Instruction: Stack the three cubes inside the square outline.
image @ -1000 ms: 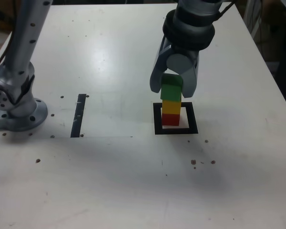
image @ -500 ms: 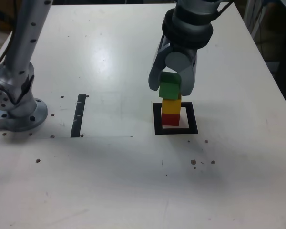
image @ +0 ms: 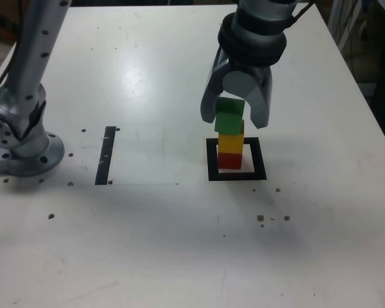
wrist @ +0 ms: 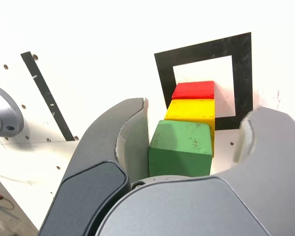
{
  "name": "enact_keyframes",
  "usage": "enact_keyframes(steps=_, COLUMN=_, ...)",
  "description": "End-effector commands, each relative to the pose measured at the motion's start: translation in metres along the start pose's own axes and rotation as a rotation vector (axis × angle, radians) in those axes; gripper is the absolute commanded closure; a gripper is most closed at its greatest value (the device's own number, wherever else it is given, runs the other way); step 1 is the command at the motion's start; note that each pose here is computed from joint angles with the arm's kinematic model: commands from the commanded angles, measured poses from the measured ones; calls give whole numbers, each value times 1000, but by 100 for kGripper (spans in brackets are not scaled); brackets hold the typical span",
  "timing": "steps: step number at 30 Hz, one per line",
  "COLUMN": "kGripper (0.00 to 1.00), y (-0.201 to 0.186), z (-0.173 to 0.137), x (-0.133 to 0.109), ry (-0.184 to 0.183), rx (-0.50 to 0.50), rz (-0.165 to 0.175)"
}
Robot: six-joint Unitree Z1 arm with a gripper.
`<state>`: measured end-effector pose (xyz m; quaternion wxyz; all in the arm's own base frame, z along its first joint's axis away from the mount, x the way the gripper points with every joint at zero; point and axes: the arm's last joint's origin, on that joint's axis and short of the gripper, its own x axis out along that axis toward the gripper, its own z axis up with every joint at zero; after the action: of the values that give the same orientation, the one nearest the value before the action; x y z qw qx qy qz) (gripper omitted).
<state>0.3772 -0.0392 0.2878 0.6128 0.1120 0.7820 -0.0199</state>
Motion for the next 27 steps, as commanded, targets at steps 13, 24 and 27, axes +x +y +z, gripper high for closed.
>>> enact_keyframes(steps=13, kGripper=1, y=-9, z=-96, x=-65, ry=-191, rx=-21, rz=9)
enact_keyframes(steps=24, kGripper=0, y=-2, z=-173, x=-57, ry=-186, rx=-46, rz=-6)
enact_keyframes(steps=27, kGripper=0, y=-1, z=-182, x=-41, ry=-133, rx=-51, rz=-15)
